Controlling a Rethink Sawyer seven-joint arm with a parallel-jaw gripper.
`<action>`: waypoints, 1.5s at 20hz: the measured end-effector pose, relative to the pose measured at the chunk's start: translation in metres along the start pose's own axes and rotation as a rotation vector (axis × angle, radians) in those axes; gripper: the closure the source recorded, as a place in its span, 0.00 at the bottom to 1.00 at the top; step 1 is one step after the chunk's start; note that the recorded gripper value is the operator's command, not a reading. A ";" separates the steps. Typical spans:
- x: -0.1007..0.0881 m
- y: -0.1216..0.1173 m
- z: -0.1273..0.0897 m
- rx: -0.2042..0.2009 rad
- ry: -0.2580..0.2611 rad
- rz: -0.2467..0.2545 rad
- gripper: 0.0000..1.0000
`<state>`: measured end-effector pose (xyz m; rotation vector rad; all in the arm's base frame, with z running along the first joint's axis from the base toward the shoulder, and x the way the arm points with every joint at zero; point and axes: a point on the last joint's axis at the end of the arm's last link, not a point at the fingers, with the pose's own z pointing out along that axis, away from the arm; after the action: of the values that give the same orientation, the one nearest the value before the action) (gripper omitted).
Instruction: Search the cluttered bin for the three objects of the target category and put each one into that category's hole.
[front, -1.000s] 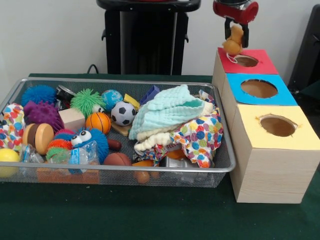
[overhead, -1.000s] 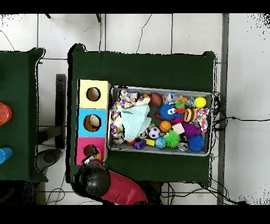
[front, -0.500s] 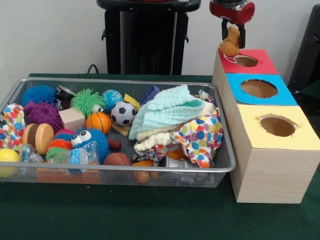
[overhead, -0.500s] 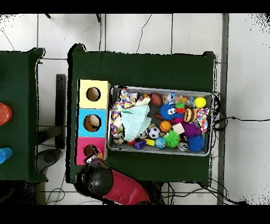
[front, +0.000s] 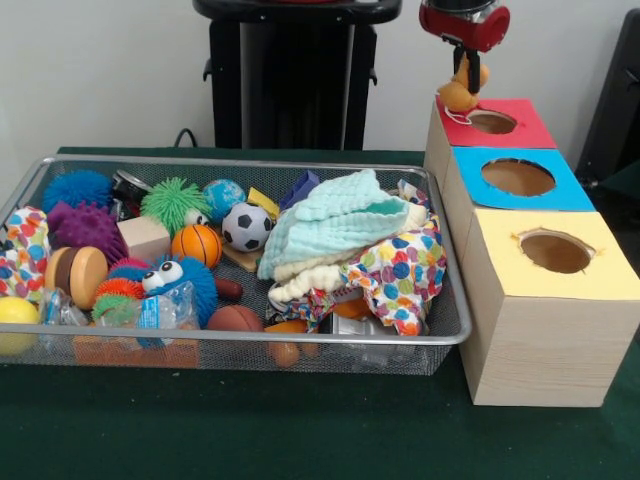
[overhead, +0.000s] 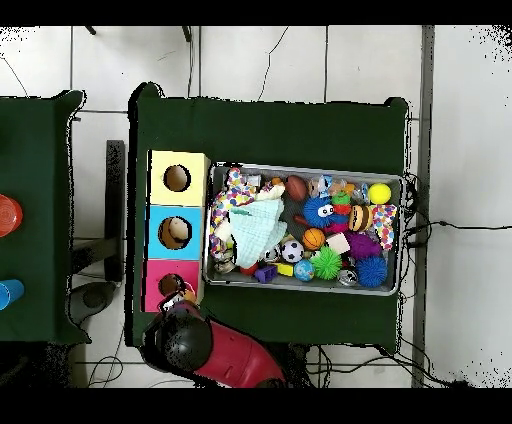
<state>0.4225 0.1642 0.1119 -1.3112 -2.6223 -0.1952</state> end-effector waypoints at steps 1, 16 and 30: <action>0.000 0.000 0.000 0.000 0.000 0.001 1.00; -0.028 0.024 -0.015 -0.098 0.055 0.010 1.00; 0.022 0.061 0.006 -0.144 0.074 -0.120 1.00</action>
<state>0.4579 0.2186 0.1134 -1.1648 -2.6682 -0.4497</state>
